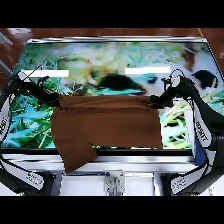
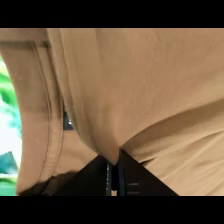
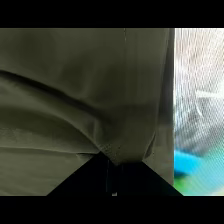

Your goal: Fold the shirts.

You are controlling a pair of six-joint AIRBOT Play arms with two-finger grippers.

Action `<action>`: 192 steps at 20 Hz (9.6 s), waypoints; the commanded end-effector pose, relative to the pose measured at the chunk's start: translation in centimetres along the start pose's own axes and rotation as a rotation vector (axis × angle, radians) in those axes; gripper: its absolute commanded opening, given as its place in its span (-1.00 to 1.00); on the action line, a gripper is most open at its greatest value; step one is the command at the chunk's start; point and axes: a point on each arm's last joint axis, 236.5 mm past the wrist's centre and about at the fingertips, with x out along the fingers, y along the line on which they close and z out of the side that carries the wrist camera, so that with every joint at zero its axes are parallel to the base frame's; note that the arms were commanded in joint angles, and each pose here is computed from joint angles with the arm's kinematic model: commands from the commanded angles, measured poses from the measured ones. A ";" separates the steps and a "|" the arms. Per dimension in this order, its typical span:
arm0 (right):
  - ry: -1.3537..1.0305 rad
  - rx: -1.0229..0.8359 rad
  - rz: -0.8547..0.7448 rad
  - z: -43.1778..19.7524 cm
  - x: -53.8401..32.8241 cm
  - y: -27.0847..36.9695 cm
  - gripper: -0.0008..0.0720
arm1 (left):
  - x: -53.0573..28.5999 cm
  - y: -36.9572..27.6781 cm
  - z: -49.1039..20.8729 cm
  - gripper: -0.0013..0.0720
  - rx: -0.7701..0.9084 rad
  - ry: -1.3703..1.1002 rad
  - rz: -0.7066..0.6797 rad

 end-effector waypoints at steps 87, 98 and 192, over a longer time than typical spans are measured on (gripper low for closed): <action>-0.236 0.083 0.239 -2.7 -6.2 0.9 -0.78 | -7.4 -4.9 -4.2 -0.86 -0.006 -0.236 -0.331; -0.261 0.121 0.236 4.9 -2.8 1.1 -0.78 | -3.9 -1.7 3.9 -0.86 -0.097 -0.222 -0.372; -0.161 -0.232 0.473 -4.8 -8.2 26.3 0.67 | -21.4 -14.7 6.0 -0.87 0.090 -0.668 -0.497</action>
